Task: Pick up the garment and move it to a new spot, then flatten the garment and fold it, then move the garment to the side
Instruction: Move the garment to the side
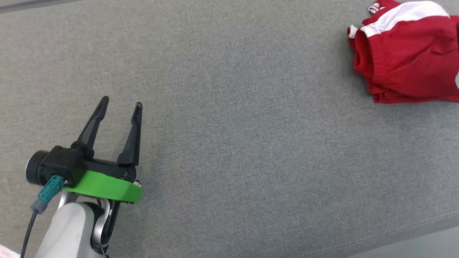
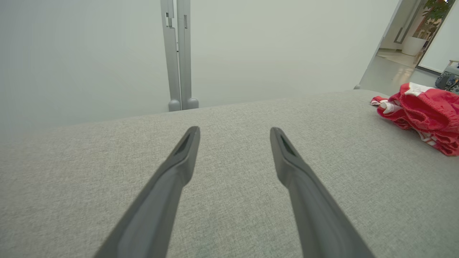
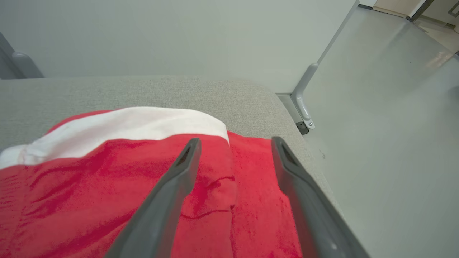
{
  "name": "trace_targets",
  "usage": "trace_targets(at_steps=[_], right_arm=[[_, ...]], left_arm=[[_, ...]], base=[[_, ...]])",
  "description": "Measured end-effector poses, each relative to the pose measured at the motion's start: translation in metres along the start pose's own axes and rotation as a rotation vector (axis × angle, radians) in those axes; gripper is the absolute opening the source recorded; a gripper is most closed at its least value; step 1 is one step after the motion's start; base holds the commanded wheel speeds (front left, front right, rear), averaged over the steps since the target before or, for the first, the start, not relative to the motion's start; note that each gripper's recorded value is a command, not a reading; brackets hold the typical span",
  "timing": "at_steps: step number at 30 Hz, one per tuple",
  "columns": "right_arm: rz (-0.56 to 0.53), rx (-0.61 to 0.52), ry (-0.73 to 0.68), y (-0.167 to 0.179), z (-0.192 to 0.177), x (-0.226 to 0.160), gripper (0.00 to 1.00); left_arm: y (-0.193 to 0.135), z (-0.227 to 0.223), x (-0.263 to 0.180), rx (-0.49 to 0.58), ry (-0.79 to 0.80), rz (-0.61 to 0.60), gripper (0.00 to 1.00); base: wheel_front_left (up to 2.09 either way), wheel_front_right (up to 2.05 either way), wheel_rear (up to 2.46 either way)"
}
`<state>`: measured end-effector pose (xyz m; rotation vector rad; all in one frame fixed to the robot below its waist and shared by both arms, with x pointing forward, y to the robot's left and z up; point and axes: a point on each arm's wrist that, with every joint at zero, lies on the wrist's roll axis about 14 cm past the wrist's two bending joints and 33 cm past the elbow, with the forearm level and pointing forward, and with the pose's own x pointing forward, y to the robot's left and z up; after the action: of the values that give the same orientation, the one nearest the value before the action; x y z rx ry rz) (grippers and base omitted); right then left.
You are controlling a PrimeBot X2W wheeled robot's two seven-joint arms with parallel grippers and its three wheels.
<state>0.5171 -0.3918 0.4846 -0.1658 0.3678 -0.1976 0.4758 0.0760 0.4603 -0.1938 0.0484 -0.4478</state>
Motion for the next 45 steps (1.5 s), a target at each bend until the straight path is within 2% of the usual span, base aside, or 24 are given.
trace_targets(at_steps=[7, 11, 13, 15, 21, 29, 34, 38, 45], right_arm=[[0.096, 0.016, -0.285, 0.032, 0.078, -0.022, 1.0], [0.166, 0.043, -0.397, 0.055, 0.105, -0.044, 1.0], [0.195, 0.068, -0.449, 0.064, 0.115, -0.057, 1.0], [0.224, 0.108, -0.492, 0.074, 0.12, -0.071, 1.0], [0.297, 0.189, -0.539, 0.107, 0.108, -0.106, 1.0], [0.362, 0.27, -0.496, 0.155, 0.066, -0.15, 1.0], [0.349, 0.313, -0.489, 0.162, 0.043, -0.173, 1.0], [0.352, 0.3, -0.488, 0.169, 0.031, -0.187, 1.0], [0.351, 0.275, -0.506, 0.17, 0.029, -0.193, 1.0]], left_arm=[[0.025, 0.029, -0.028, 0.025, -0.067, 0.127, 1.0], [0.038, 0.047, -0.048, 0.038, -0.106, 0.19, 1.0], [0.045, 0.056, -0.059, 0.026, -0.131, 0.233, 1.0], [0.049, 0.063, -0.071, -0.039, -0.162, 0.272, 1.0], [0.052, 0.077, -0.098, -0.03, -0.191, 0.319, 1.0], [0.045, 0.074, -0.125, -0.041, -0.192, 0.333, 1.0], [0.046, 0.068, -0.138, -0.034, -0.183, 0.366, 1.0], [0.048, 0.064, -0.144, 0.004, -0.166, 0.386, 1.0], [0.045, 0.054, -0.146, 0.031, -0.134, 0.379, 1.0]], base=[[0.0, 0.0, 0.0], [0.0, 0.0, 0.0], [0.0, 0.0, 0.0], [0.0, 0.0, 0.0], [0.0, 0.0, 0.0], [0.0, 0.0, 0.0], [0.0, 0.0, 0.0], [0.0, 0.0, 0.0], [0.0, 0.0, 0.0]])
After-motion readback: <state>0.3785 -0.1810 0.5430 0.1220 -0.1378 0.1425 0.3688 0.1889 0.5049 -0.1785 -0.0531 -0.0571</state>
